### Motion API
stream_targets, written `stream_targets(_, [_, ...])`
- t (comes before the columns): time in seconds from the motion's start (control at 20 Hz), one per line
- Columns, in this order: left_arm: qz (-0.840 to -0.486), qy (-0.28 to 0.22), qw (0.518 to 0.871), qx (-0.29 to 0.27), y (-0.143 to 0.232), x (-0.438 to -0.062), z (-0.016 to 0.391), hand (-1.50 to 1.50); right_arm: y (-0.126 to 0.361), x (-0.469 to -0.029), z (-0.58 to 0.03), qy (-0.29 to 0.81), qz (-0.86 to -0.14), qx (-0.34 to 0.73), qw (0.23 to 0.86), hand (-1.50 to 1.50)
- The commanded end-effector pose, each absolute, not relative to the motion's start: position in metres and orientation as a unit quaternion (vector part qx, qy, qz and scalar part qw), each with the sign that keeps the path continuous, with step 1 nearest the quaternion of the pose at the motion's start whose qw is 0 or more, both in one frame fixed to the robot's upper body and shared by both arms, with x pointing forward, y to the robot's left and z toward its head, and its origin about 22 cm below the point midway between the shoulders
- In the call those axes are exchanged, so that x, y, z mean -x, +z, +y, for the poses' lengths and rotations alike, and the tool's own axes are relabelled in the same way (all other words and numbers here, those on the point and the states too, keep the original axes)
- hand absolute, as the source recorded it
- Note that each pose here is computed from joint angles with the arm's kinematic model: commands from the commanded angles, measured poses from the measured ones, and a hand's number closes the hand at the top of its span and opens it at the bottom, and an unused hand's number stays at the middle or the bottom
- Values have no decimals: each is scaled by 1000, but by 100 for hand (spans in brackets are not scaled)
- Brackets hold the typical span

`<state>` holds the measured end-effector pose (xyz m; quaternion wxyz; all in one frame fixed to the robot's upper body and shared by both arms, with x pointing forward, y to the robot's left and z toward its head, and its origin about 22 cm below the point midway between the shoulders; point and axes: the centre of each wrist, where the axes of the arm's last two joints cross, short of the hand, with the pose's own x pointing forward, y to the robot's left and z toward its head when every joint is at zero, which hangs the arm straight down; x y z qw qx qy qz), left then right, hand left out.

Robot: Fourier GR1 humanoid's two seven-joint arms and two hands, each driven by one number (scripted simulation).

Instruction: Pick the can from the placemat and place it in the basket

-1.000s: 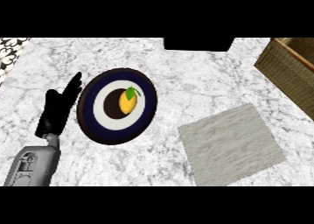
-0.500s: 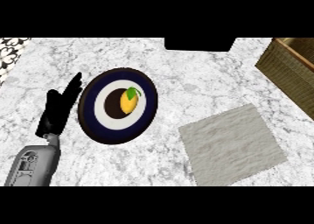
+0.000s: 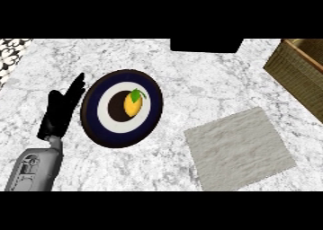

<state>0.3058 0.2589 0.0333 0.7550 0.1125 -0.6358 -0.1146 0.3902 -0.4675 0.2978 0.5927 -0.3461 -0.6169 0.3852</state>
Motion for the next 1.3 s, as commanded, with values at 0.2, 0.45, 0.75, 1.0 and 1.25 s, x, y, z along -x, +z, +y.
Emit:
stream_targets(0.2, [-632, -114, 759, -105, 19, -299, 260, 0, 262, -394, -474, 311, -674, 311, 593, -150])
stream_targets(0.45, [-635, -107, 757, -109, 39, -307, 262, 0, 291, -378, -494, 197, -725, 322, 576, -150])
stream_targets(0.75, [-630, -116, 760, -110, 26, -303, 271, 0, 316, -339, -533, 108, -719, 350, 591, -150])
stream_targets(1.0, [-638, -110, 755, -106, 30, -308, 264, 0, 306, -306, -565, 64, -701, 350, 618, -150])
stream_targets(1.25, [-642, -104, 752, -110, 34, -309, 266, 0, 297, -268, -595, 47, -700, 342, 626, -150])
